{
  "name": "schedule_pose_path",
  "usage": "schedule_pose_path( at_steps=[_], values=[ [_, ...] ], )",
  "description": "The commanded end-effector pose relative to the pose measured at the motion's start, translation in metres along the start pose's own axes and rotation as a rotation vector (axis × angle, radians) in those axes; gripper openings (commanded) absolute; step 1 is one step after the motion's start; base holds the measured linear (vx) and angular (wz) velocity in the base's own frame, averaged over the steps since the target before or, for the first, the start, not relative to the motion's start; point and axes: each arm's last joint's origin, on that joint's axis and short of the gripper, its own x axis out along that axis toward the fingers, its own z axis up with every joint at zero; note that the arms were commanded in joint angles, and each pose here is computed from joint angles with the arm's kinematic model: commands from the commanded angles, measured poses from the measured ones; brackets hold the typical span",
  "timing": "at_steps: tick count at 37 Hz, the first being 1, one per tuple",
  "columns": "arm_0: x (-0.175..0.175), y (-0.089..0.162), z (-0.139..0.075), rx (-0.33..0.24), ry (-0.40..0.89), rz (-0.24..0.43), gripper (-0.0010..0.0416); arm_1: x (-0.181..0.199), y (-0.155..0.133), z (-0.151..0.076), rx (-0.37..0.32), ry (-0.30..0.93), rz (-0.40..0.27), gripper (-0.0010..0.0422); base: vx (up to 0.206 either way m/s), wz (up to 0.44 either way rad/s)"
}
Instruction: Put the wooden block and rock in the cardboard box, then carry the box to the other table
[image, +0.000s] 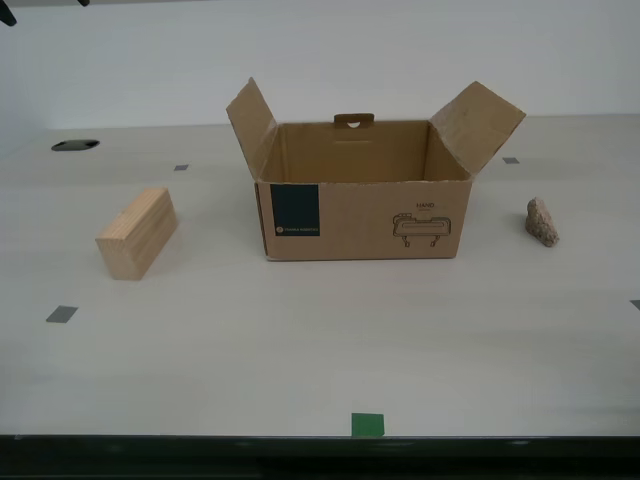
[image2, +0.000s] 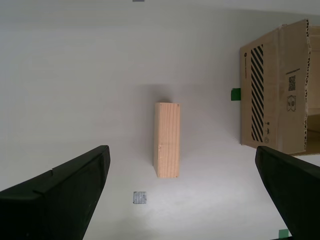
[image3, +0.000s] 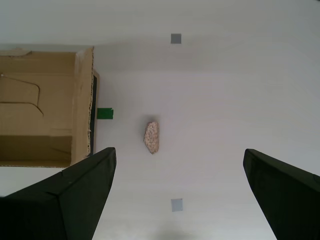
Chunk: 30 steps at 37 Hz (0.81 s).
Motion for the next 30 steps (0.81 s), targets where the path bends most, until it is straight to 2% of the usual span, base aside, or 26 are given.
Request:
schedule_pose_path(
  at_steps=[1, 14, 23, 30],
  values=[
    [0.014, 0.0, -0.005, 0.003, 0.027, 0.0, 0.0354, 0.011, 0.0, -0.001, 0.008, 0.013, -0.005, 0.0398, 0.0, 0.0],
    [0.058, -0.001, -0.019, 0.003, 0.058, -0.001, 0.0355, 0.064, 0.007, -0.019, -0.002, 0.066, -0.006, 0.0398, 0.0, 0.0],
    [0.074, -0.001, -0.023, 0.004, 0.026, 0.0, 0.0355, 0.097, 0.008, -0.028, 0.017, 0.008, -0.013, 0.0398, 0.0, 0.0],
    [0.088, -0.002, -0.026, 0.029, -0.006, 0.002, 0.0355, 0.113, 0.01, -0.037, -0.006, 0.006, -0.015, 0.0398, 0.0, 0.0]
  ],
)
